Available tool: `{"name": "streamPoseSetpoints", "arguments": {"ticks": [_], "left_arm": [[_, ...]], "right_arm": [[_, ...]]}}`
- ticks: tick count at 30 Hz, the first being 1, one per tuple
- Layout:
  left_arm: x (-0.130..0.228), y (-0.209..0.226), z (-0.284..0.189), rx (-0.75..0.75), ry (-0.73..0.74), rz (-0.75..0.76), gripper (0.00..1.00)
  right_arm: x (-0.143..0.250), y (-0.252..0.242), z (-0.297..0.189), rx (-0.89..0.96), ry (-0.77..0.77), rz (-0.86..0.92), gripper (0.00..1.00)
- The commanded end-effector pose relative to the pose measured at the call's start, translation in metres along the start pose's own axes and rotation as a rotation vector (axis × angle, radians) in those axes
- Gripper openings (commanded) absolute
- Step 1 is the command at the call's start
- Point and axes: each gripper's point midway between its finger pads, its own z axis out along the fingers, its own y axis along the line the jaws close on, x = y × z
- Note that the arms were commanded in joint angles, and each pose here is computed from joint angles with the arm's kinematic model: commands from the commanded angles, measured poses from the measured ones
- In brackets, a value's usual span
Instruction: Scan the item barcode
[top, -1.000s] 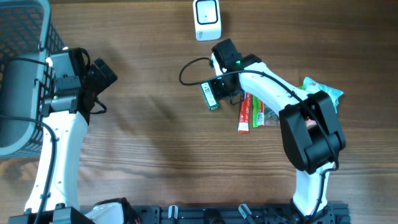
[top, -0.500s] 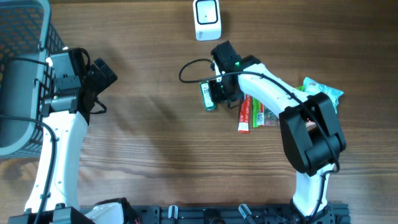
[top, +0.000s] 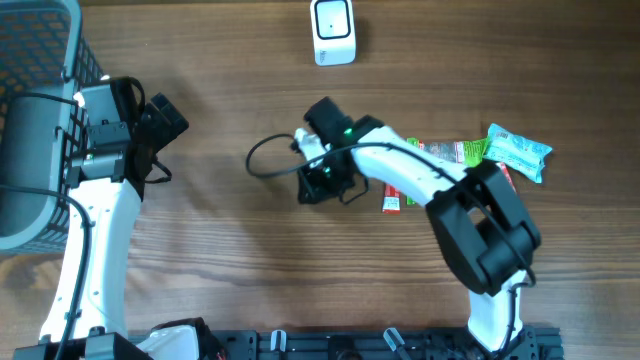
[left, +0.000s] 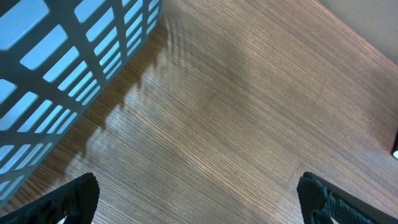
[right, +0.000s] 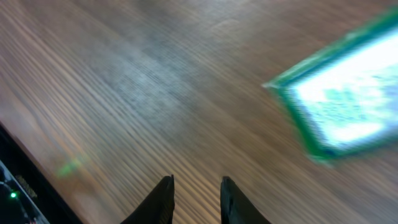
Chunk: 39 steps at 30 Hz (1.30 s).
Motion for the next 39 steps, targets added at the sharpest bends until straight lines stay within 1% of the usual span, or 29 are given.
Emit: {"name": "streamPoseSetpoints", "arguments": {"ticks": [1,2,4,6,9,11,13,14,16,19,20,21,22,23,24,25,26,27,29,30,32,33,37,39], "left_arm": [[-0.004,0.001,0.0,-0.007,-0.01,0.002,1.0],[-0.004,0.001,0.0,-0.007,-0.01,0.002,1.0],[-0.004,0.001,0.0,-0.007,-0.01,0.002,1.0],[-0.004,0.001,0.0,-0.007,-0.01,0.002,1.0],[-0.004,0.001,0.0,-0.007,-0.01,0.002,1.0],[-0.004,0.001,0.0,-0.007,-0.01,0.002,1.0],[-0.004,0.001,0.0,-0.007,-0.01,0.002,1.0],[-0.004,0.001,0.0,-0.007,-0.01,0.002,1.0],[-0.004,0.001,0.0,-0.007,-0.01,0.002,1.0],[-0.004,0.001,0.0,-0.007,-0.01,0.002,1.0],[-0.004,0.001,0.0,-0.007,-0.01,0.002,1.0],[-0.004,0.001,0.0,-0.007,-0.01,0.002,1.0],[-0.004,0.001,0.0,-0.007,-0.01,0.002,1.0],[-0.004,0.001,0.0,-0.007,-0.01,0.002,1.0],[-0.004,0.001,0.0,-0.007,-0.01,0.002,1.0],[-0.004,0.001,0.0,-0.007,-0.01,0.002,1.0],[-0.004,0.001,0.0,-0.007,-0.01,0.002,1.0],[-0.004,0.001,0.0,-0.007,-0.01,0.002,1.0],[-0.004,0.001,0.0,-0.008,-0.01,0.002,1.0],[-0.004,0.001,0.0,-0.007,-0.01,0.002,1.0],[-0.004,0.001,0.0,-0.007,-0.01,0.002,1.0],[-0.004,0.001,0.0,-0.007,-0.01,0.002,1.0],[-0.004,0.001,0.0,-0.007,-0.01,0.002,1.0],[-0.004,0.001,0.0,-0.007,-0.01,0.002,1.0]], "right_arm": [[-0.029,0.001,-0.047,-0.028,-0.126,0.079,0.08],[-0.031,-0.005,-0.049,-0.022,-0.132,0.122,0.05],[-0.032,-0.029,-0.045,0.07,-0.169,0.269,0.05],[-0.028,-0.041,-0.038,0.128,-0.179,0.341,0.05],[-0.024,-0.05,-0.021,0.196,-0.205,0.418,0.04],[-0.016,-0.055,-0.006,0.237,-0.215,0.506,0.04],[-0.007,-0.052,0.005,0.234,-0.213,0.574,0.04],[-0.008,-0.046,0.01,0.222,-0.225,0.578,0.05],[-0.024,-0.031,0.013,0.179,-0.281,0.507,0.05],[-0.056,-0.003,0.012,0.099,-0.391,0.35,0.12],[-0.065,0.006,0.01,0.078,-0.428,0.292,0.12],[-0.077,0.018,0.007,0.057,-0.473,0.212,0.09],[-0.084,0.025,0.005,0.046,-0.503,0.154,0.05],[-0.088,0.028,0.003,0.043,-0.521,0.104,0.05],[-0.089,0.03,0.001,0.042,-0.523,0.07,0.17],[-0.089,0.031,-0.003,0.051,-0.519,-0.004,0.27],[-0.088,0.037,-0.01,0.033,-0.507,-0.083,0.29],[-0.092,0.041,-0.023,0.02,-0.526,-0.125,0.29],[-0.102,0.032,-0.054,0.03,-0.566,-0.087,0.25],[-0.107,0.021,-0.07,0.04,-0.57,-0.033,0.24],[-0.111,0.005,-0.085,0.046,-0.546,0.035,0.22],[-0.114,-0.006,-0.098,0.09,-0.515,0.049,0.22],[-0.14,-0.017,-0.138,0.287,-0.461,-0.008,0.22],[-0.152,-0.014,-0.141,0.297,-0.452,-0.045,0.22]]}}
